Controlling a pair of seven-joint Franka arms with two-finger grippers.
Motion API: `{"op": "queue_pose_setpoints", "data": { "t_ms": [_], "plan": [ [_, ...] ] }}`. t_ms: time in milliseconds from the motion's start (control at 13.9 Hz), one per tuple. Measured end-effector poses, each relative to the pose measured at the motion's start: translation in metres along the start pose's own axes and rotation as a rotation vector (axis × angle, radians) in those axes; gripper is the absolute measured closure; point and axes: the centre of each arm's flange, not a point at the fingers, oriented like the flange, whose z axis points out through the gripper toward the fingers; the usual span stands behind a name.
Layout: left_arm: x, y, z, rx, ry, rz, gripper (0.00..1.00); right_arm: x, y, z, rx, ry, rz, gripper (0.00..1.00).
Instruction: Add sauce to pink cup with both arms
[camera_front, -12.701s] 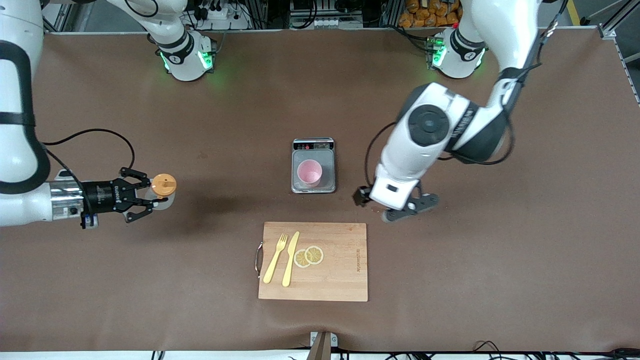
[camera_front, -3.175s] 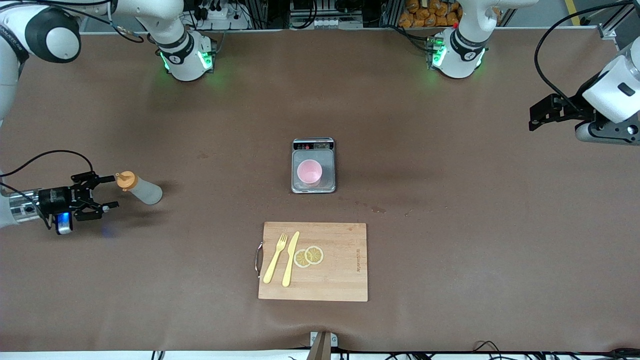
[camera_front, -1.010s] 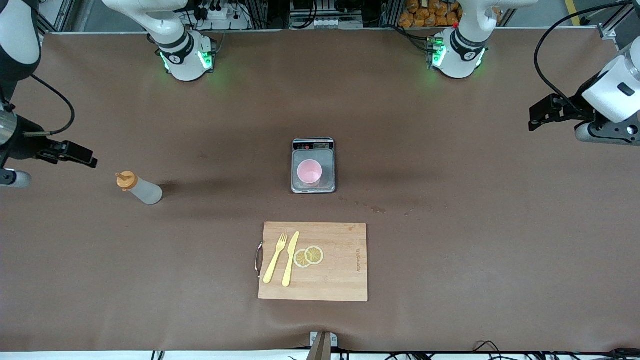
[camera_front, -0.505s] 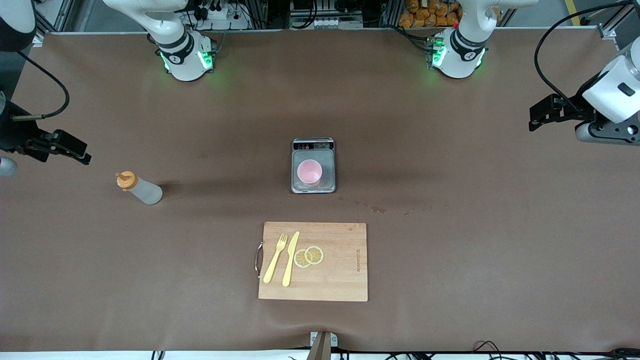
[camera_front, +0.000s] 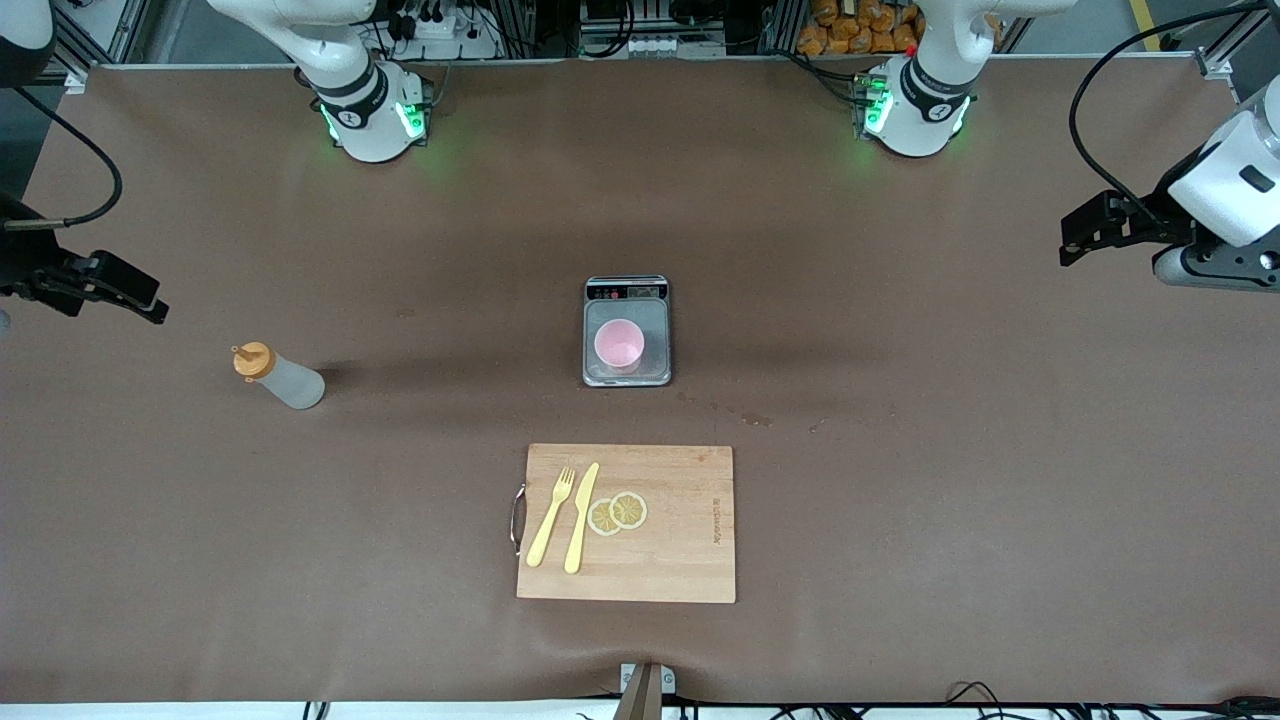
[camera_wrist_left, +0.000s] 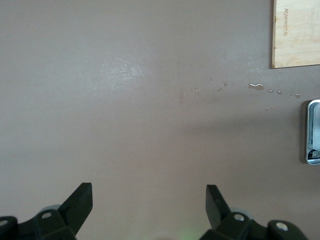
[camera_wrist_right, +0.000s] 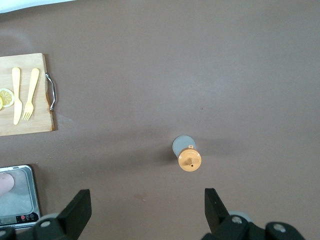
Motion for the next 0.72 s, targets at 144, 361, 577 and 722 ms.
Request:
{"op": "queue_pose_setpoints", "data": {
  "t_ms": [144, 361, 577, 722],
  "plan": [
    [0.0001, 0.0, -0.0001, 0.0, 0.001, 0.0, 0.0, -0.0003, -0.0027, 0.0003, 0.0, -0.001, -0.005, 0.0],
    [0.0001, -0.0001, -0.0001, 0.0, 0.001, 0.0, 0.0, -0.0006, -0.0039, 0.0006, 0.001, -0.002, -0.007, 0.0],
    [0.0002, -0.0004, -0.0002, 0.0, 0.002, -0.001, 0.0, -0.0006, -0.0042, 0.0006, 0.001, -0.002, -0.008, 0.0],
    [0.0002, -0.0004, -0.0002, 0.0, 0.002, -0.001, 0.0, -0.0007, -0.0047, 0.0009, 0.0, -0.003, -0.009, 0.0]
  ]
}}
